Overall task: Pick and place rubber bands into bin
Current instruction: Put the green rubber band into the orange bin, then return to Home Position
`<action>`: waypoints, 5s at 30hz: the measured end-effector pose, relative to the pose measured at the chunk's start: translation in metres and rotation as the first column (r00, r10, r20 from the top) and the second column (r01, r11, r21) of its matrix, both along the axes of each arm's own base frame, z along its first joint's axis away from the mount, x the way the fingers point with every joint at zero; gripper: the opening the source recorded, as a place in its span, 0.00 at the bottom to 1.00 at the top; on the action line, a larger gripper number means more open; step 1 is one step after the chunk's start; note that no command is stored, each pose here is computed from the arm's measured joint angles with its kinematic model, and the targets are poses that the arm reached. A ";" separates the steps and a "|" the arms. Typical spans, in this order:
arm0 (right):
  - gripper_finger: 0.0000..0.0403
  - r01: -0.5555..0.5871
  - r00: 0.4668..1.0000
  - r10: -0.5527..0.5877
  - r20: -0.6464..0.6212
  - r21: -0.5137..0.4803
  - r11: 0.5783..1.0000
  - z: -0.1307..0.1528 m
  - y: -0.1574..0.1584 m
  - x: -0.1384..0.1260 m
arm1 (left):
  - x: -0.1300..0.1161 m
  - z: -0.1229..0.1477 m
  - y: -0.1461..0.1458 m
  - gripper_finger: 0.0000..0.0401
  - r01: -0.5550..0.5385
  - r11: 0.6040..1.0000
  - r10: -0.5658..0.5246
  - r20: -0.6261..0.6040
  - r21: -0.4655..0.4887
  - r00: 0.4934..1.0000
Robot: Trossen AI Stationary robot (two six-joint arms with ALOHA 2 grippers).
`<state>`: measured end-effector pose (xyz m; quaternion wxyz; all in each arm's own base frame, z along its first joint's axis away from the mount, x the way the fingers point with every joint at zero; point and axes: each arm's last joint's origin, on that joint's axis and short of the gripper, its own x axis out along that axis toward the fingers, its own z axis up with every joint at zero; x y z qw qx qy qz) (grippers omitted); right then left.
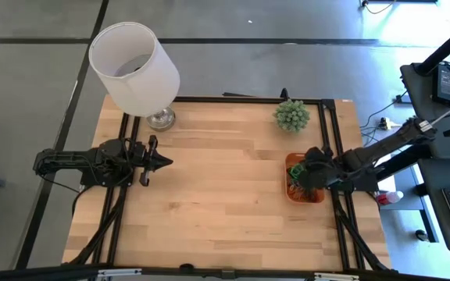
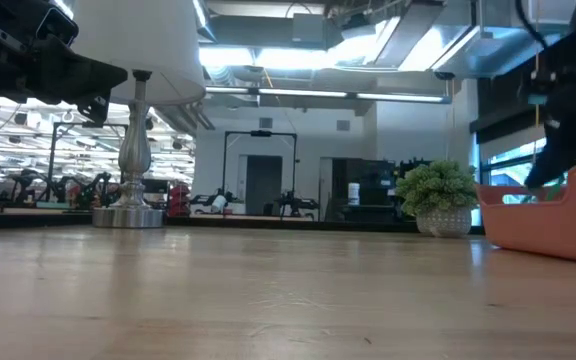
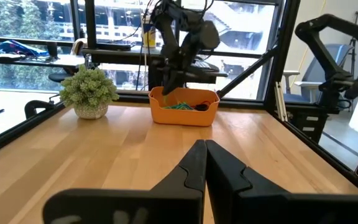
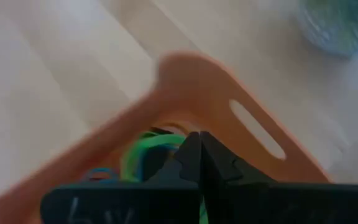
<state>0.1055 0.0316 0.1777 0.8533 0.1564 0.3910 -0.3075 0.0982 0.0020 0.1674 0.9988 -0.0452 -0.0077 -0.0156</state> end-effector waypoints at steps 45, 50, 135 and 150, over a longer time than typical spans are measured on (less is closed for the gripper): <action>0.02 -0.446 0.864 0.477 0.162 -0.192 0.874 0.035 0.012 0.034 | 0.000 0.000 0.000 0.00 0.000 1.000 0.000 0.000 0.000 1.000; 0.01 -0.521 0.820 0.554 0.140 -0.215 0.826 0.035 0.013 0.033 | 0.000 0.000 0.000 0.00 0.000 1.000 0.000 0.000 0.000 1.000; 0.08 -0.514 0.420 0.600 0.681 -0.366 0.776 -0.009 -0.018 -0.009 | 0.000 0.000 0.000 0.00 0.000 1.000 0.000 0.000 0.000 1.000; 0.08 -0.514 0.420 0.600 0.680 -0.367 0.776 -0.009 -0.018 -0.009 | 0.000 0.000 0.000 0.00 0.000 1.000 0.000 0.000 0.000 1.000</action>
